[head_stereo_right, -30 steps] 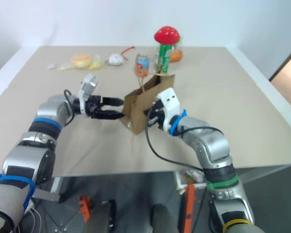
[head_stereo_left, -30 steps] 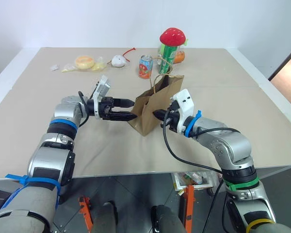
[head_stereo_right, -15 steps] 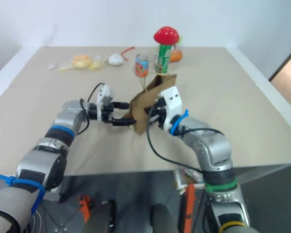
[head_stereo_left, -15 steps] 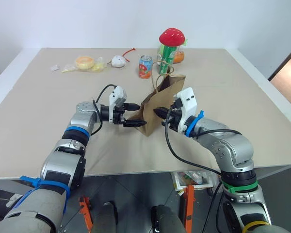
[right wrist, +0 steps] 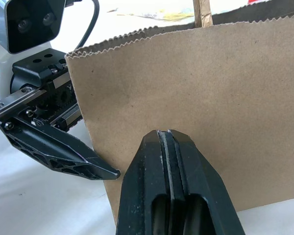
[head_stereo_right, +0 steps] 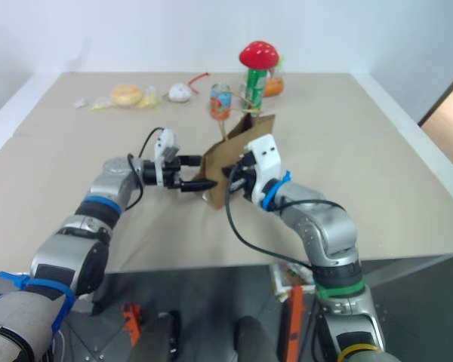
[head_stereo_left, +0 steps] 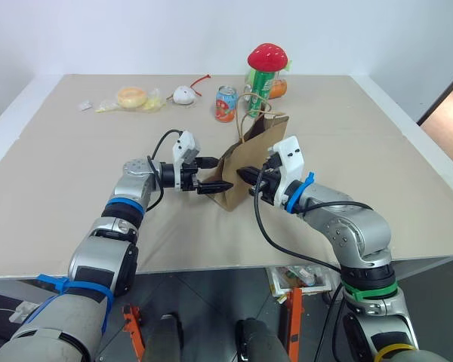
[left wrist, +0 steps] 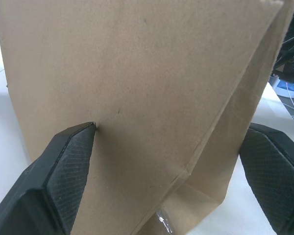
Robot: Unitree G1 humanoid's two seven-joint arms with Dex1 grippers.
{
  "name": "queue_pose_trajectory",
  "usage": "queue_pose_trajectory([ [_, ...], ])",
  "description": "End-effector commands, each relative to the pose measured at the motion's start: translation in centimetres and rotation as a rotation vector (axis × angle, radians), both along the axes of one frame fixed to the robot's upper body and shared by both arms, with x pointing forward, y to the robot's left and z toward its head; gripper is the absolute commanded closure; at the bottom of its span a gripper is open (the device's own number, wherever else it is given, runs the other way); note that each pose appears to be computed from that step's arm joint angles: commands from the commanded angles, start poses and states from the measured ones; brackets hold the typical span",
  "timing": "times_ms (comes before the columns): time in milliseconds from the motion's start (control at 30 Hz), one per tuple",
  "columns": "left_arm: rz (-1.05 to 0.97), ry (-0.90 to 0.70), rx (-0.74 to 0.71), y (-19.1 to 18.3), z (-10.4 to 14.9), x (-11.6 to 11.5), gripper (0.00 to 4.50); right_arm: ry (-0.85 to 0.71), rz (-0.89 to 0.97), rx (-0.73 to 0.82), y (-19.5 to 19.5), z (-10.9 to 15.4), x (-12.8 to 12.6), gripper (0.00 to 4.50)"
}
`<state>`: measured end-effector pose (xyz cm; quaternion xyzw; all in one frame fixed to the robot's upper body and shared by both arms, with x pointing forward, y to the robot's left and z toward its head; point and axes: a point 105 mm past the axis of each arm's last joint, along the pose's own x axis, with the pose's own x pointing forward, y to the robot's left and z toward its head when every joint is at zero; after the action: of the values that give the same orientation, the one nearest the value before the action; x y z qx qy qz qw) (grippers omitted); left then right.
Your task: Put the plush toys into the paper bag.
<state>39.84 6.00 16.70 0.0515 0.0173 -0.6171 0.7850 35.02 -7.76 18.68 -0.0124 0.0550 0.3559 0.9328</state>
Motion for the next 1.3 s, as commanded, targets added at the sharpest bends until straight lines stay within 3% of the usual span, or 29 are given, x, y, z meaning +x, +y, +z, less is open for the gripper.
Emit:
queue_pose_trajectory([
  [33,-0.003,-0.042,-0.022,-0.1,1.1,0.0,0.0,-0.055,0.008,0.011,0.2,1.3,-0.3,4.42],
  [300,-0.003,-0.042,-0.022,-0.1,1.1,0.0,0.0,-0.055,0.008,0.011,0.2,1.3,-0.3,4.42],
  [433,0.163,0.011,-0.043,-2.4,3.5,1.5,0.0,-0.051,0.002,0.016,0.1,1.2,0.0,4.42],
  [633,0.296,0.01,-0.04,-3.8,5.7,0.7,0.0,-0.045,-0.001,0.011,0.1,0.8,-0.1,4.42],
  [1133,0.34,0.033,-0.032,-3.6,5.5,-0.2,0.0,-0.044,0.0,0.011,0.0,0.8,-0.2,4.42],
  [1233,0.393,0.003,-0.032,-4.4,5.2,0.5,0.73,-0.045,0.001,0.01,0.0,0.9,-0.1,4.5],
  [1267,0.4,-0.003,-0.033,-4.5,5.1,0.5,1.26,-0.045,-0.001,0.01,-0.1,0.9,-0.1,4.5],
  [1300,0.402,-0.004,-0.034,-4.6,5.1,0.6,1.51,-0.046,-0.002,0.011,-0.1,0.9,-0.1,4.5],
])
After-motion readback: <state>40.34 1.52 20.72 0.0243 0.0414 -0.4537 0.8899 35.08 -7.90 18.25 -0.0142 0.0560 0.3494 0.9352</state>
